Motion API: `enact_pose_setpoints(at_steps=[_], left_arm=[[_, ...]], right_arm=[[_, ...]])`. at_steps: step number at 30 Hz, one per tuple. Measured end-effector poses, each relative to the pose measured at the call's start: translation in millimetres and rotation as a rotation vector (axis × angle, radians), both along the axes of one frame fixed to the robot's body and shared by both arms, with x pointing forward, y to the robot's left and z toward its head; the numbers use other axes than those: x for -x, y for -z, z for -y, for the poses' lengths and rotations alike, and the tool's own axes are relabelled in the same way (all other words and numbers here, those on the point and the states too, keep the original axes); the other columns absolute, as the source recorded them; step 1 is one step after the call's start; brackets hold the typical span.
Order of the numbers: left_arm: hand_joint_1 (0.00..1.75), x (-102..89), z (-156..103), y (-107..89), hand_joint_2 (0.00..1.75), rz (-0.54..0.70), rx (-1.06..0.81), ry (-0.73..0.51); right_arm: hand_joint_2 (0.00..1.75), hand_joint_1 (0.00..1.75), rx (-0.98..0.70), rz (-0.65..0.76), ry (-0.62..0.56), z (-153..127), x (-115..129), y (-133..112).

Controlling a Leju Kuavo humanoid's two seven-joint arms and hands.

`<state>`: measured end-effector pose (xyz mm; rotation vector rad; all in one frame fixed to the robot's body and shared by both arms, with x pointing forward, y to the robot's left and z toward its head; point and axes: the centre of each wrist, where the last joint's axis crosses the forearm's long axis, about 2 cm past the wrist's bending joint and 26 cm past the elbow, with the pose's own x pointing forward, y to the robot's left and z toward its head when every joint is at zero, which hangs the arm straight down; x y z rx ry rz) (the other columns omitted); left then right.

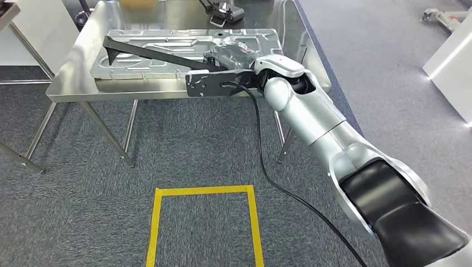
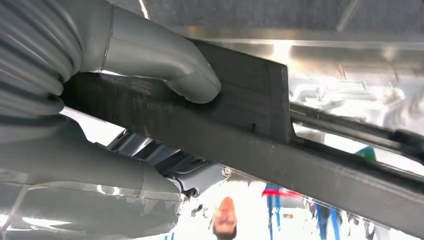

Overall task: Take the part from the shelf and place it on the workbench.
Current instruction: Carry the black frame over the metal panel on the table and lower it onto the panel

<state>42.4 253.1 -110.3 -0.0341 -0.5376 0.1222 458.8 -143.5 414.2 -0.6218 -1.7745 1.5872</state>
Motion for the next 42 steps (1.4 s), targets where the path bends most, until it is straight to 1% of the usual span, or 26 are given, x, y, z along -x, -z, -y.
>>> enact_pose_setpoints(at_steps=[6, 12, 15, 19, 25, 32, 35, 42], left_arm=[[0.00, -3.3, -2.7, -0.2, 1.75, 0.009, -0.003, 0.007], [0.00, 0.6, -7.6, 0.6, 1.75, -0.002, -0.006, 0.013], [0.00, -1.3, -8.4, 0.4, 1.75, -0.006, -0.003, 0.017], [0.00, -1.6, -9.6, 0.5, 1.75, -0.008, -0.004, 0.022], [0.00, -1.4, -9.8, 0.5, 1.75, -0.011, -0.002, 0.026], [0.00, -3.9, -7.9, 0.1, 1.75, -0.003, 0.002, 0.034], [0.00, -4.1, -8.6, 0.1, 1.75, -0.002, 0.000, 0.036], [0.00, 2.4, -10.0, 0.9, 1.75, -0.015, -0.002, 0.039]], right_arm=[[1.75, 1.75, 0.034, -0.055, -0.048, -2.7, 0.8, 6.8], [1.75, 1.75, 0.076, -0.188, -0.104, -10.8, 1.7, 25.6], [1.75, 1.75, 0.089, -0.230, -0.123, -18.2, 2.7, 33.3], [1.75, 1.75, 0.101, -0.262, -0.141, -26.6, 4.4, 38.2], [1.75, 1.75, 0.128, -0.302, -0.149, -31.3, 4.6, 46.6], [1.75, 1.75, 0.157, -0.311, -0.178, -41.2, 7.3, 46.7], [1.75, 1.75, 0.169, -0.298, -0.180, -43.5, 7.5, 41.1], [1.75, 1.75, 0.153, -0.296, -0.184, -37.5, 6.5, 32.2]])
